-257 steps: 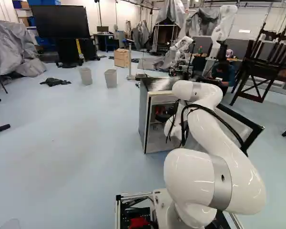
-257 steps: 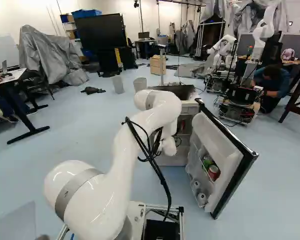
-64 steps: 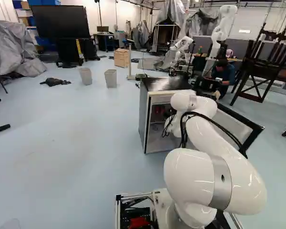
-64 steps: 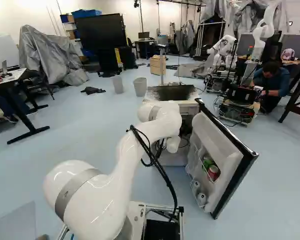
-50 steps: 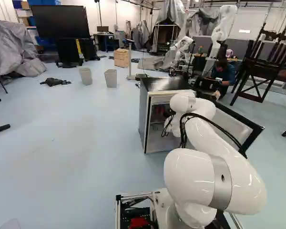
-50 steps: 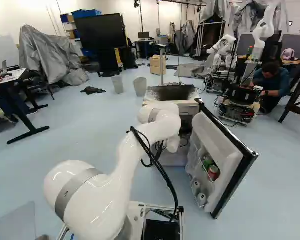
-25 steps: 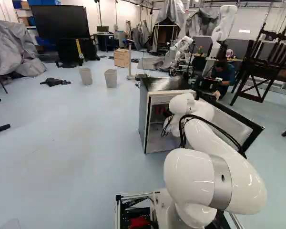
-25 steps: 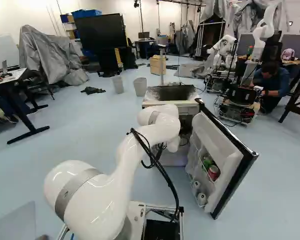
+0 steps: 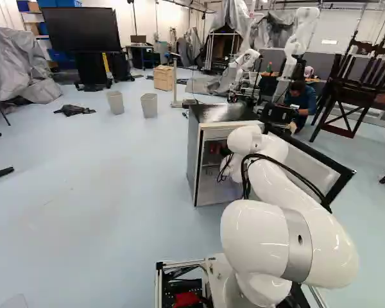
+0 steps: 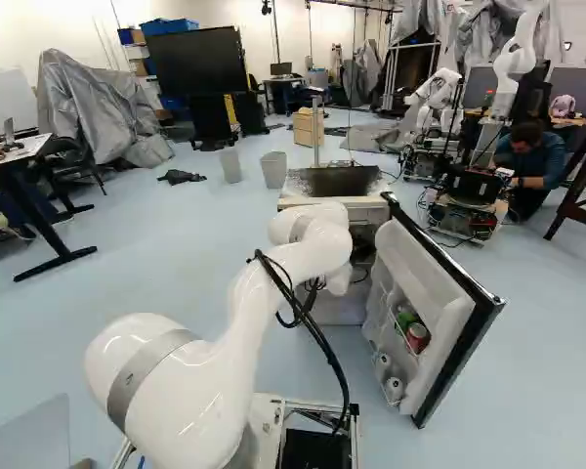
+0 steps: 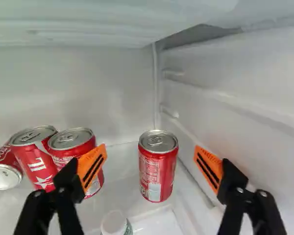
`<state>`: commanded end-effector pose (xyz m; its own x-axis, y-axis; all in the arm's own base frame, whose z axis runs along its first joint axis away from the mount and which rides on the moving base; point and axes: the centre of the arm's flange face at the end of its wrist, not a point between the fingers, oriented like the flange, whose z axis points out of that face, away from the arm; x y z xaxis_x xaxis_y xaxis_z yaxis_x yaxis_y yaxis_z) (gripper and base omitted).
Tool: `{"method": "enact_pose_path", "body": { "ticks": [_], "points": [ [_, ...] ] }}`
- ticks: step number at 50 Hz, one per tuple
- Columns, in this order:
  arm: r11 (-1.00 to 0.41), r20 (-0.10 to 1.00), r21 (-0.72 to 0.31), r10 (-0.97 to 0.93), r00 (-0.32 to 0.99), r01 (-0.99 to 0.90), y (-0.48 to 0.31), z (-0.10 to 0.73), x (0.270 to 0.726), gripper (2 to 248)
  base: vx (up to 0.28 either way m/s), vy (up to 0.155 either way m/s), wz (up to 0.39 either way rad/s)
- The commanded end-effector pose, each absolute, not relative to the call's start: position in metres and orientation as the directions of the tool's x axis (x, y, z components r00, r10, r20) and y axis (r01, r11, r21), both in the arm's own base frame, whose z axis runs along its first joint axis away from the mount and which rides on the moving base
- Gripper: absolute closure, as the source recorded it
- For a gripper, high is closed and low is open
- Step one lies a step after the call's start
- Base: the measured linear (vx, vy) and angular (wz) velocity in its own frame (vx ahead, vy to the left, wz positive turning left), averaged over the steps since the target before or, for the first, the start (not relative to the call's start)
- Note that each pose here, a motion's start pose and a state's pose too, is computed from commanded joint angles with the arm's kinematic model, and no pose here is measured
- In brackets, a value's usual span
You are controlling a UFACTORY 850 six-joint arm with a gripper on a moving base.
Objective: Grab a drink from the fridge
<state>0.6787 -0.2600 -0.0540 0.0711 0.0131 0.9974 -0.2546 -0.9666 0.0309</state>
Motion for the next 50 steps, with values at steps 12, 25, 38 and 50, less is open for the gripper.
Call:
{"method": "enact_pose_path", "body": {
  "ticks": [12,25,38,50],
  "points": [
    [-0.967,0.997,0.031,0.014,0.07,-0.254,-0.26,-0.054,0.679,76,0.0,0.0,0.0],
    [-0.967,0.997,0.031,0.014,0.07,-0.254,-0.26,-0.054,0.679,153,0.0,0.0,0.0],
    [-0.966,0.997,0.03,0.012,0.075,-0.255,-0.26,-0.053,0.677,153,0.0,0.0,0.0],
    [-0.966,0.995,0.027,0.001,0.099,-0.259,-0.259,-0.048,0.668,153,0.0,0.0,0.0]
  ]
}}
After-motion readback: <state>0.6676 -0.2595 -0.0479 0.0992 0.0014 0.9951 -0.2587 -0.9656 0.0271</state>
